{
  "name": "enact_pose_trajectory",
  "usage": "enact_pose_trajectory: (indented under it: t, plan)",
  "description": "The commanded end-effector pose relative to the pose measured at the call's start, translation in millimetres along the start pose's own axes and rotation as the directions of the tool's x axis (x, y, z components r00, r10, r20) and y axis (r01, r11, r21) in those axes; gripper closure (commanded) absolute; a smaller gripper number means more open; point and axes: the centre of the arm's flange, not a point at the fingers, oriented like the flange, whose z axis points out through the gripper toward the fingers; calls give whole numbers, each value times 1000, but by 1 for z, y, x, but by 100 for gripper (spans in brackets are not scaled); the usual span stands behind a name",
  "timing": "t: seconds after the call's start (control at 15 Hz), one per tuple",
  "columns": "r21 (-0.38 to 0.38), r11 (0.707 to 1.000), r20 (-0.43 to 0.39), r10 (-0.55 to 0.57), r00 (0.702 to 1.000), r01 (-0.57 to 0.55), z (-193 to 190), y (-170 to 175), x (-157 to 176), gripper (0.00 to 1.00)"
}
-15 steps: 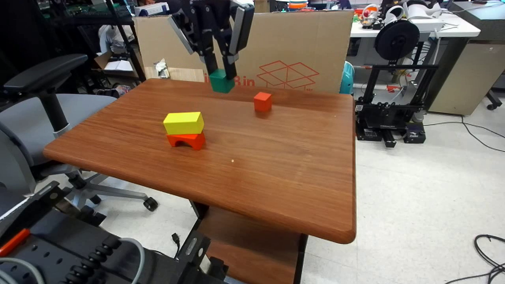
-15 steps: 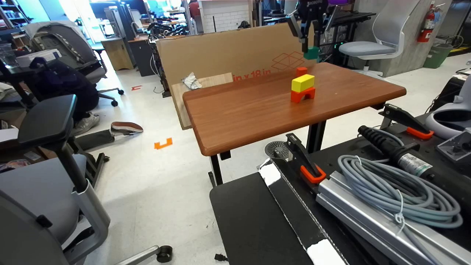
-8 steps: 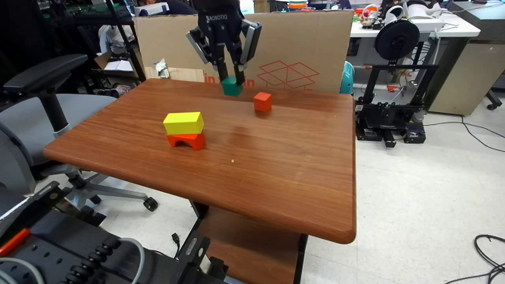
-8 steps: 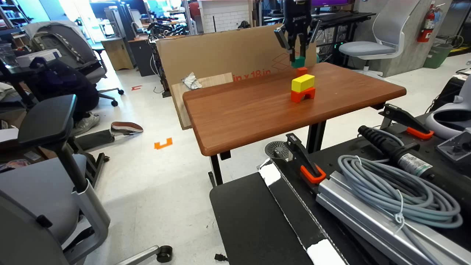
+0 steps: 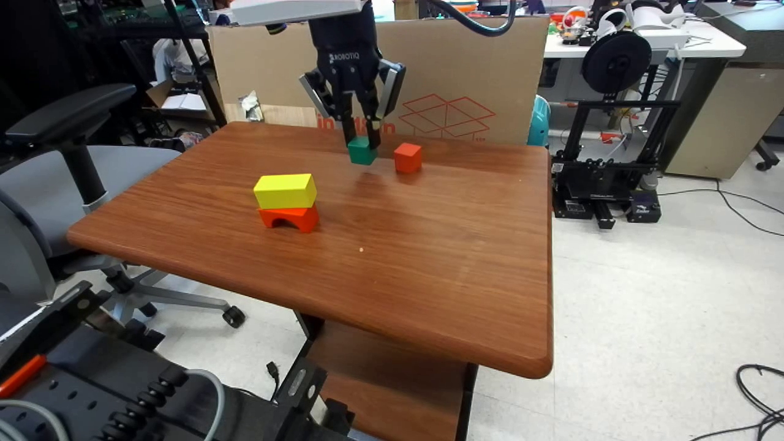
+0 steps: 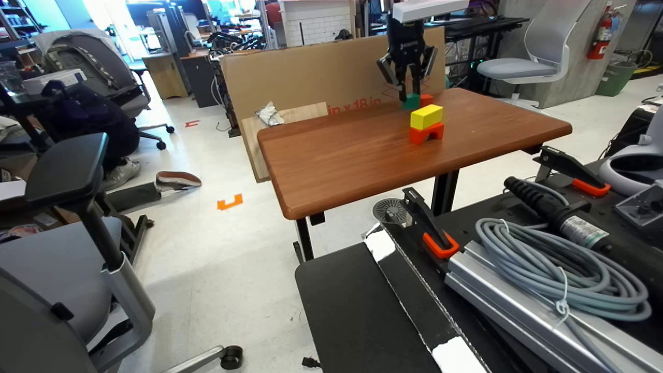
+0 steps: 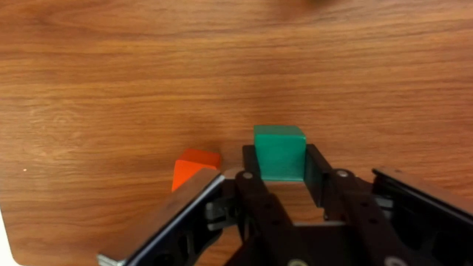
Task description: Pick up the green object and put it on the table
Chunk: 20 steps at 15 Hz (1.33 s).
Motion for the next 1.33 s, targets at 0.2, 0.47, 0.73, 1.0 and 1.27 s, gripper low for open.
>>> enact_pose_trajectory:
  t: [0.2, 0.47, 0.73, 1.0, 1.27]
  plan:
    - [-10, 999, 54, -38, 998, 38, 6, -6, 30, 91]
    - [-18, 999, 72, -38, 997, 40, 15, -11, 40, 91]
    - [-19, 999, 76, -39, 996, 41, 16, -14, 46, 91]
    - [-23, 999, 66, -39, 997, 41, 15, -9, 51, 91]
    - [-33, 999, 68, -31, 997, 34, 17, 1, 55, 91]
